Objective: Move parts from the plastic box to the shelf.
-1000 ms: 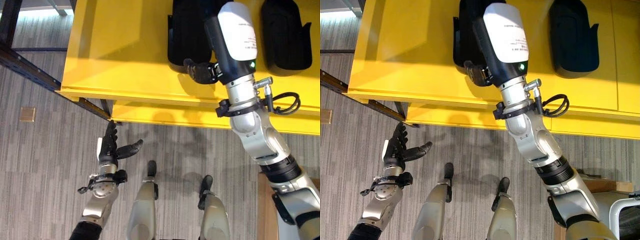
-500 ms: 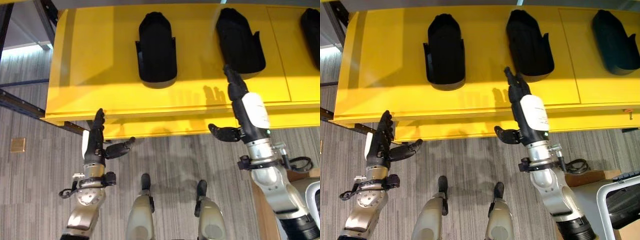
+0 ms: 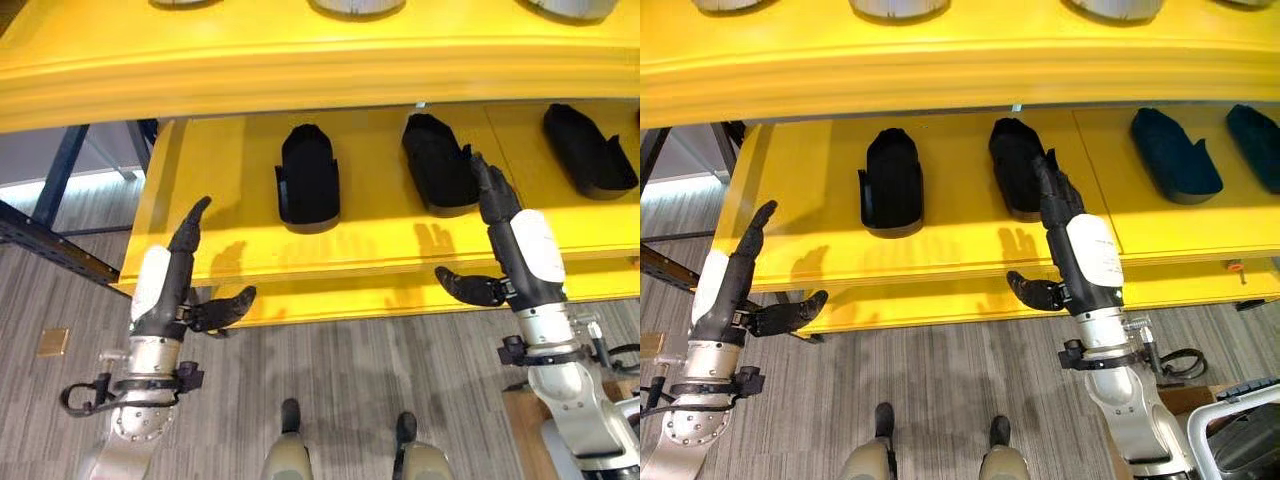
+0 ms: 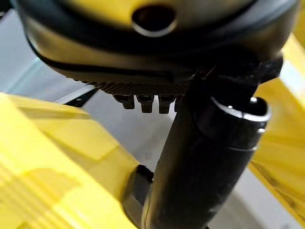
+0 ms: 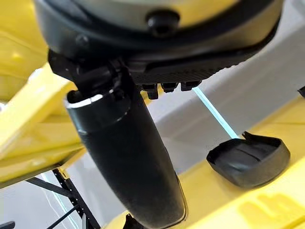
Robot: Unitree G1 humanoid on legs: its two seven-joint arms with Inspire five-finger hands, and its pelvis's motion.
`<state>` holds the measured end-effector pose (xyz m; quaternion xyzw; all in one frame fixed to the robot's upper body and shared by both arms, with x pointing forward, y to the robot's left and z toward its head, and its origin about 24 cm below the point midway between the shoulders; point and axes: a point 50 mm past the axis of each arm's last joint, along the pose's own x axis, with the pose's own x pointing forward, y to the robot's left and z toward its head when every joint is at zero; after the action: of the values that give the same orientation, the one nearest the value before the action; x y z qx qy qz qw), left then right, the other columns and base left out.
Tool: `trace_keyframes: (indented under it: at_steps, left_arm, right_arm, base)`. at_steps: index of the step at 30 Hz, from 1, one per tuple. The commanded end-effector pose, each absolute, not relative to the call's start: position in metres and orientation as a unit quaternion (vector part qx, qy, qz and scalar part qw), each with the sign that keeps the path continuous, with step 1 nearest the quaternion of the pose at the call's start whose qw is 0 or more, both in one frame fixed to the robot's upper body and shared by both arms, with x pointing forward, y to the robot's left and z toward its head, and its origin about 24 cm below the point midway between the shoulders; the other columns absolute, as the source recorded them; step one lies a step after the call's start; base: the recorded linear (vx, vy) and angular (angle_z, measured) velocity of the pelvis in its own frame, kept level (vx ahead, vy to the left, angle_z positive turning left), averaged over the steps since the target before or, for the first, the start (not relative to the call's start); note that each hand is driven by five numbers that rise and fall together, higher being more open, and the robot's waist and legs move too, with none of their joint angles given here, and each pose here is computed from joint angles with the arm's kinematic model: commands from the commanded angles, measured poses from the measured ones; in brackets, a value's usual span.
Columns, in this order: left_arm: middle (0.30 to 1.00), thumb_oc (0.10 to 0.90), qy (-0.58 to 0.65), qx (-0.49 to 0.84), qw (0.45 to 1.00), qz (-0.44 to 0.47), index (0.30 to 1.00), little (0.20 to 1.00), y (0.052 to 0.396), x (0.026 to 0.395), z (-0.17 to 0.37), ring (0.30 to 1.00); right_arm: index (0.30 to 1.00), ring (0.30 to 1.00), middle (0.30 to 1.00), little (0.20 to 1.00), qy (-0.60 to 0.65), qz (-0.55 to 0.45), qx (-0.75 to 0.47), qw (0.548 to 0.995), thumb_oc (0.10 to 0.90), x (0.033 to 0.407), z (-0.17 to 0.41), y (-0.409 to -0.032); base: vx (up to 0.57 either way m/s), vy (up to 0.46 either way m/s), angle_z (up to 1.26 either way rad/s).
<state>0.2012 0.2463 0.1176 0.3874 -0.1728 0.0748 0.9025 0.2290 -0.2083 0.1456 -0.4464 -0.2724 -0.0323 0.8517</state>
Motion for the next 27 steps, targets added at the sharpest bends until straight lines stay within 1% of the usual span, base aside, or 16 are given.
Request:
trace_keyframes:
  at_steps: [1,6,12,15,21,27]
  left_arm:
    - [1.000,0.900,-0.275,0.436,0.854,0.070,1.000,1.000,0.238,0.200,0.148,1.000]
    - [1.000,0.900,-0.273,0.474,0.835,0.063,1.000,1.000,0.233,0.204,0.141,1.000]
    - [1.000,0.900,-0.275,0.544,0.791,0.043,1.000,1.000,0.227,0.214,0.131,1.000]
    - [1.000,0.900,-0.268,0.550,0.790,0.040,1.000,1.000,0.225,0.218,0.126,1.000]
    - [1.000,0.900,-0.260,0.583,0.768,0.055,1.000,1.000,0.227,0.223,0.120,1.000]
    - [1.000,0.900,-0.255,0.587,0.766,0.058,1.000,1.000,0.228,0.224,0.117,1.000]
  right_arm:
    - [1.000,1.000,1.000,1.000,-0.386,-0.050,-0.428,0.816,0.900,0.216,0.183,-0.200]
    - [1.000,1.000,1.000,1.000,-0.386,-0.056,-0.435,0.812,0.900,0.217,0.181,-0.200]
    - [1.000,1.000,1.000,1.000,-0.391,-0.060,-0.440,0.806,0.900,0.221,0.181,-0.198]
    - [1.000,1.000,1.000,1.000,-0.394,-0.063,-0.438,0.806,0.900,0.222,0.181,-0.198]
    - [1.000,1.000,1.000,1.000,-0.398,-0.068,-0.439,0.803,0.900,0.223,0.181,-0.196]
    - [1.000,1.000,1.000,1.000,-0.398,-0.071,-0.442,0.801,0.900,0.223,0.181,-0.196]
  base:
    - [0.01,-0.035,0.02]
    - [0.00,-0.011,-0.07]
    - [-0.01,-0.002,-0.14]
    - [-0.02,-0.004,-0.19]
    - [0.00,-0.001,-0.05]
    - [0.00,0.002,-0.10]
